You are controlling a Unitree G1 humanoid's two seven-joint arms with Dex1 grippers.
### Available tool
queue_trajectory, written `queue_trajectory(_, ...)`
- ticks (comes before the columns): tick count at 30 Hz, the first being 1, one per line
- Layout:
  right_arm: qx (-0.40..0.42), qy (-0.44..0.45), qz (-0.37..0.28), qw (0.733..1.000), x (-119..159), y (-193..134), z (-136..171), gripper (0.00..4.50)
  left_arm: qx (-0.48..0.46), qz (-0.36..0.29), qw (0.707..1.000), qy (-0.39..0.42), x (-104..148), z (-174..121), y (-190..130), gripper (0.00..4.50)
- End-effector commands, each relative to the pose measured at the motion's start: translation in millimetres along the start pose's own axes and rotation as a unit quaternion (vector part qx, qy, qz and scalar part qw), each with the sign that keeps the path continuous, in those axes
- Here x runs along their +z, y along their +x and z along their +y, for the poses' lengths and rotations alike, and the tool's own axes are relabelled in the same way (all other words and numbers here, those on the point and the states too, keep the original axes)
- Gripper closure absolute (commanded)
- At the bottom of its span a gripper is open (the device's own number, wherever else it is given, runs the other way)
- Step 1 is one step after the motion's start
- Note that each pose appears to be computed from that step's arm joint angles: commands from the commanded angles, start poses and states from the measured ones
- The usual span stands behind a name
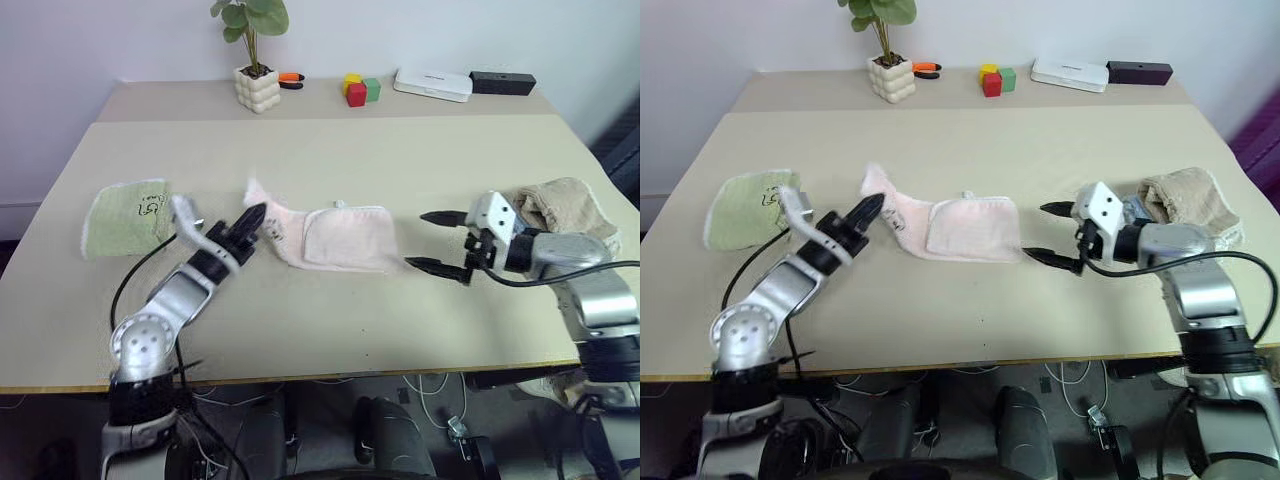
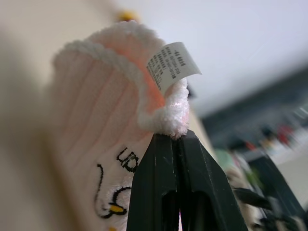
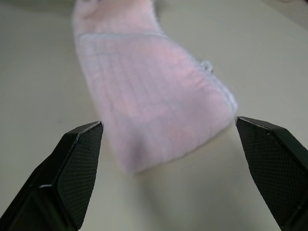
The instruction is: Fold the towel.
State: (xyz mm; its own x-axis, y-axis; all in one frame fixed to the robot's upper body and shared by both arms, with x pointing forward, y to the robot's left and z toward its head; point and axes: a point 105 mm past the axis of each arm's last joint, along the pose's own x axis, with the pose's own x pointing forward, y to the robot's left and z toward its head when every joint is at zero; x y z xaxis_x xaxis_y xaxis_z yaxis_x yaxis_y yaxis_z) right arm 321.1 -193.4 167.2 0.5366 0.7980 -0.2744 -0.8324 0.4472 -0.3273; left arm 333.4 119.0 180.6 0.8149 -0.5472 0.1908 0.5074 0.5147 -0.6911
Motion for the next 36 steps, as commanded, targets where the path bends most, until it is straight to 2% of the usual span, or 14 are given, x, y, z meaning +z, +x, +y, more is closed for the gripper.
queue_trajectory(1,-0.014,-0.026,-0.022,0.999,20,-13,-4,0.00,-0.068,0.048,0.994,0.072,-14,-24,22,4.48)
queue_trajectory(7,-0.066,-0.027,-0.017,0.997,26,-32,-12,0.00,-0.190,0.156,0.963,0.107,-68,-56,56,4.48)
queue_trajectory(12,-0.096,-0.031,-0.011,0.995,29,-45,-12,0.00,-0.204,0.187,0.952,0.134,-89,-55,75,4.48)
queue_trajectory(16,-0.120,-0.034,-0.011,0.992,33,-53,-7,0.00,-0.178,0.232,0.950,0.113,-115,-42,82,4.48)
queue_trajectory(19,-0.133,-0.035,-0.011,0.990,35,-57,-5,0.00,-0.187,0.247,0.945,0.101,-124,-41,80,4.48)
queue_trajectory(21,-0.140,-0.037,-0.010,0.989,36,-57,-5,0.00,-0.201,0.269,0.936,0.106,-135,-45,76,3.96)
queue_trajectory(23,-0.144,-0.039,-0.014,0.989,38,-56,-5,0.00,-0.213,0.279,0.930,0.110,-139,-49,73,3.12)
queue_trajectory(27,-0.142,-0.038,-0.029,0.989,42,-49,-5,0.00,-0.257,0.284,0.919,0.092,-135,-59,64,1.07)
queue_trajectory(29,-0.145,-0.037,-0.039,0.988,43,-44,-8,0.00,-0.278,0.287,0.910,0.112,-134,-63,57,0.05)
queue_trajectory(32,-0.148,-0.034,-0.058,0.987,47,-33,-14,0.00,-0.299,0.262,0.904,0.156,-126,-67,52,0.02)
queue_trajectory(34,-0.169,-0.029,-0.080,0.982,52,-26,-24,0.00,-0.342,0.245,0.889,0.182,-117,-77,43,0.02)
queue_trajectory(35,-0.185,-0.026,-0.083,0.979,52,-20,-31,0.00,-0.347,0.216,0.887,0.215,-107,-80,44,0.02)
queue_trajectory(36,-0.201,-0.021,-0.069,0.977,46,-13,-38,0.00,-0.334,0.193,0.897,0.214,-95,-80,48,0.02)
